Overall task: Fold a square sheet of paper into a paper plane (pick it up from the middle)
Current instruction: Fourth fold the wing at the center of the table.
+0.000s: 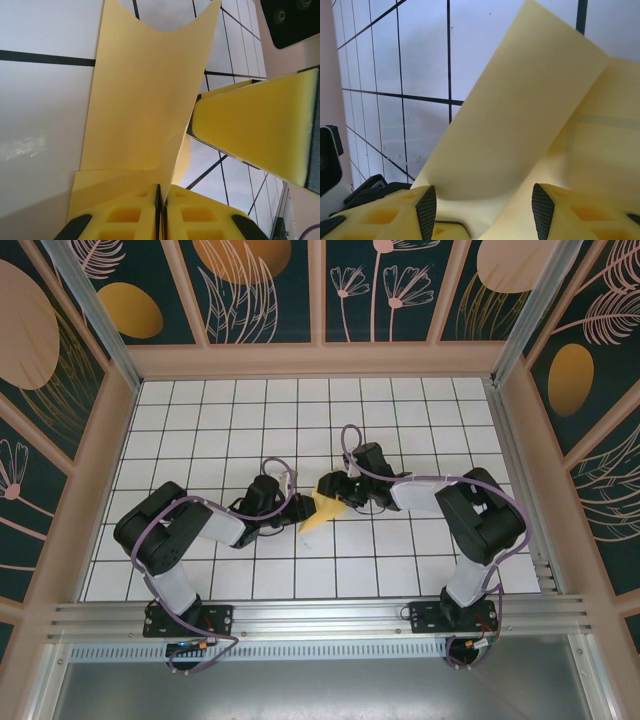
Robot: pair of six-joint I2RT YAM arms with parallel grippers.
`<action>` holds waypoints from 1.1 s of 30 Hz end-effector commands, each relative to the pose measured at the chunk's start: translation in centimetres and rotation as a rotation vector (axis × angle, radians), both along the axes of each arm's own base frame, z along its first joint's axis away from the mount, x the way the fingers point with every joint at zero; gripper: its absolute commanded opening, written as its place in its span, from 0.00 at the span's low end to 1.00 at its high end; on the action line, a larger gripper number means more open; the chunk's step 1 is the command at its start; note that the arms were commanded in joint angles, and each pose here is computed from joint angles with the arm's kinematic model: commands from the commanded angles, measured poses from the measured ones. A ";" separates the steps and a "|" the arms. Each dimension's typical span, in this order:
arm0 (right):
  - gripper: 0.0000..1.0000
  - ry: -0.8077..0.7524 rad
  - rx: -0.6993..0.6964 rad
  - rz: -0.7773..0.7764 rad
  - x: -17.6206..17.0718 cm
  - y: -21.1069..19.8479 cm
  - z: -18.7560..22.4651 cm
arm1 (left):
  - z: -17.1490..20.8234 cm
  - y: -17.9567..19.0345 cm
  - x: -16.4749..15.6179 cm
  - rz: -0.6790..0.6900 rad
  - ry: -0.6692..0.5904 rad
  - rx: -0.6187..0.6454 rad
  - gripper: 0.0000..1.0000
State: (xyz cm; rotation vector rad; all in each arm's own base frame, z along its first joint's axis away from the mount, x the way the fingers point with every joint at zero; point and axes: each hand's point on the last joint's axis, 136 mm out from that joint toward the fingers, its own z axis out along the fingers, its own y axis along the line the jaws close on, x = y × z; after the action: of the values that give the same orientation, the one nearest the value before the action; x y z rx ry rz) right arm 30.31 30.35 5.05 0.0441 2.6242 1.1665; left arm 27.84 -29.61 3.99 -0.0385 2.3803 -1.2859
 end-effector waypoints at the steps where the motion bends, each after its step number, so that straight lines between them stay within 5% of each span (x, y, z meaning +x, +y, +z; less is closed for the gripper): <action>1: 0.55 -0.011 -0.038 0.007 0.4 0.2 -0.4 | 0.0 0.0 0.3 0.004 0.000 -0.014 0.14; 8: 0.54 0.027 -0.080 -0.014 0.5 -0.1 -1.8 | 0.2 0.1 0.3 0.004 -0.004 -0.015 0.17; 19: 0.52 0.078 -0.145 -0.085 0.6 -1.4 -3.3 | 1.6 0.8 -0.1 0.003 -0.044 0.011 0.38; 33: 0.53 0.094 -0.160 -0.106 0.6 -1.8 -3.6 | -0.6 1.8 -0.9 -0.006 -0.008 0.094 0.28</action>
State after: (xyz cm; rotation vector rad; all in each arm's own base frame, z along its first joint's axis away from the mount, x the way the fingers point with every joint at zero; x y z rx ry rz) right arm 31.28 29.73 3.29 0.1459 2.6848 1.0426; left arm 26.92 -28.47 4.45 -0.0044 2.4066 -1.2314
